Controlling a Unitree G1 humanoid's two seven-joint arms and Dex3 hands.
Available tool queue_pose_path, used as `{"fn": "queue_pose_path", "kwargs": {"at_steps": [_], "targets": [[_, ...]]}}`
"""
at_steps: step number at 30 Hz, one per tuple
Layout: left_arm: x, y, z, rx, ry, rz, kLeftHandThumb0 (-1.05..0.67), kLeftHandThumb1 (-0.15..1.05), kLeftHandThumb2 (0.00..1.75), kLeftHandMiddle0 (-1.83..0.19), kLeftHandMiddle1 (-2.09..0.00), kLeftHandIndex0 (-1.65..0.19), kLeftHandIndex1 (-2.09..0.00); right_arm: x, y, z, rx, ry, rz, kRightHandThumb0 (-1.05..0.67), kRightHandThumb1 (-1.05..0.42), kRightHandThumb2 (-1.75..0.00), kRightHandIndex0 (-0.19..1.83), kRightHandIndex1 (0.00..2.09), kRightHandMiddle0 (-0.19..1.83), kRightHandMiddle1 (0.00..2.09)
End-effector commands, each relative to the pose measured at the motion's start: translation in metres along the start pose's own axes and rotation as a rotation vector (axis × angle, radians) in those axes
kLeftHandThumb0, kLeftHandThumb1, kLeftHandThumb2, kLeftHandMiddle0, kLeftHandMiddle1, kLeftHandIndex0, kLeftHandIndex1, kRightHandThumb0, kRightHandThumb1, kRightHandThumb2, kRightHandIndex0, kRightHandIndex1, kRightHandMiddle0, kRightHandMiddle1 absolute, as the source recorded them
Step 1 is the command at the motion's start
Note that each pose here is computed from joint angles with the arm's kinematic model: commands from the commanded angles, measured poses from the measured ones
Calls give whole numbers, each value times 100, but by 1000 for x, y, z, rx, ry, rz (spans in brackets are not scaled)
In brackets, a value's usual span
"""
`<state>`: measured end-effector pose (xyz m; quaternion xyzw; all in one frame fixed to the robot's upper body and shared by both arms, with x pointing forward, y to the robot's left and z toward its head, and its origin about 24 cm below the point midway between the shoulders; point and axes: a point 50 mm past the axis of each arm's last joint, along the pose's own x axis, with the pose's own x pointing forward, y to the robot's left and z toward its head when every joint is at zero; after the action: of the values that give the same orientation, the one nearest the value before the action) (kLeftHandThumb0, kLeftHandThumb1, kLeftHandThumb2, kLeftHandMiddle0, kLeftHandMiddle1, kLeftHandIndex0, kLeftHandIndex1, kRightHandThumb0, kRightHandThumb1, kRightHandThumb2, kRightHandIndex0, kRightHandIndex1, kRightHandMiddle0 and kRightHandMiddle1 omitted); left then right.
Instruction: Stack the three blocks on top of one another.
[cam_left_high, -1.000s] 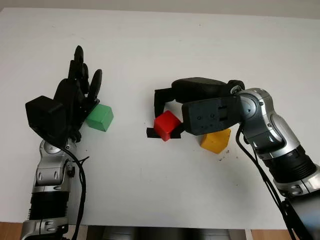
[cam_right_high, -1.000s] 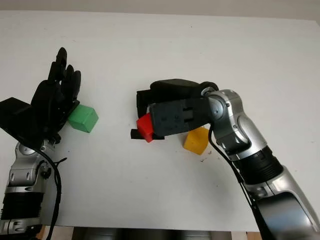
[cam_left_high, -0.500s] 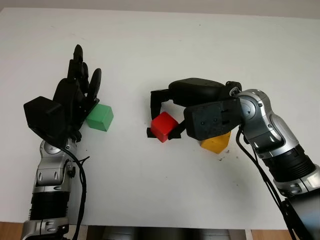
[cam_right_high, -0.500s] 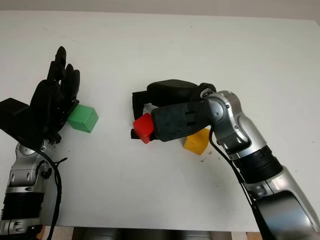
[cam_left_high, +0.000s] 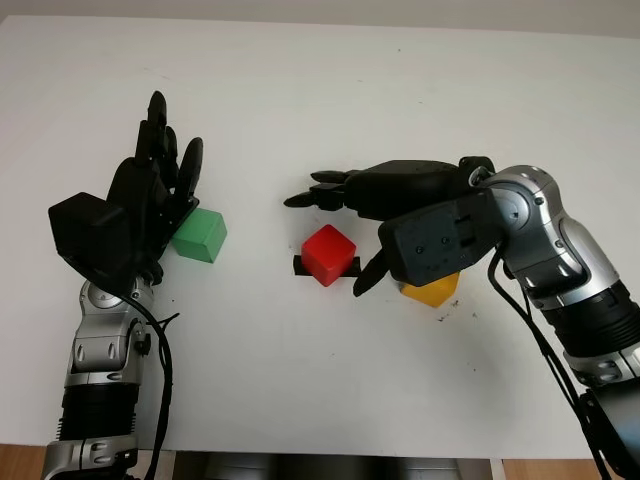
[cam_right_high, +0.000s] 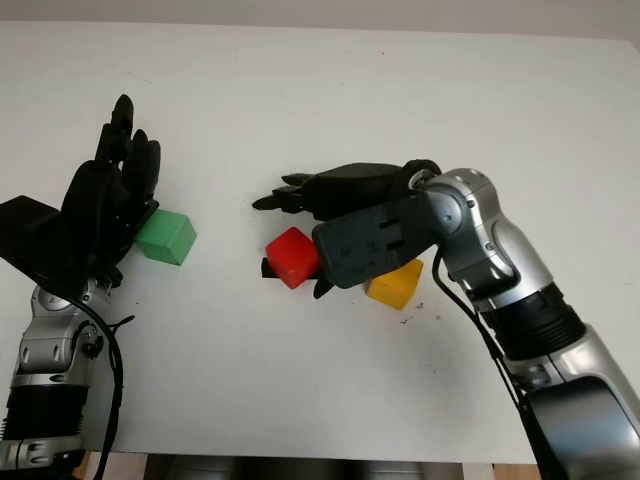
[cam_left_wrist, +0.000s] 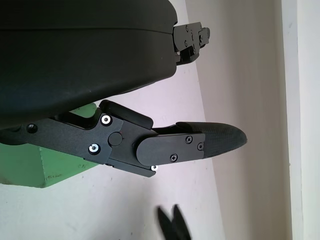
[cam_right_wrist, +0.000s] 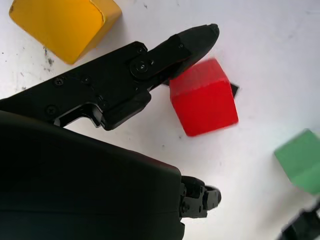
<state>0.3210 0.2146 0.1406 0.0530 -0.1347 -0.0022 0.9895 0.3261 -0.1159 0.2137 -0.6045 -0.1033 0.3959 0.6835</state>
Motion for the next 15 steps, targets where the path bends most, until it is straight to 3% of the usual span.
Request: {"fn": "queue_pose_path", "kwargs": {"at_steps": [1, 9, 15], "targets": [[-3, 2, 1, 10, -1, 6, -72, 105, 48, 18, -6, 16, -6, -12, -11, 0, 4, -6, -55, -79, -85, -6, -19, 0, -19, 2], [-5, 4, 1, 1, -4, 5, -71, 105, 47, 19, -5, 17, -5, -53, -42, -6, 57, -12, -222, -80, -91, -6, -19, 0, -19, 0], [-5, 5, 0, 6, 1, 8, -72, 105, 48, 18, -6, 16, -5, -92, -61, -17, 34, -34, -320, -76, -85, -4, -10, 5, 2, 11]]}}
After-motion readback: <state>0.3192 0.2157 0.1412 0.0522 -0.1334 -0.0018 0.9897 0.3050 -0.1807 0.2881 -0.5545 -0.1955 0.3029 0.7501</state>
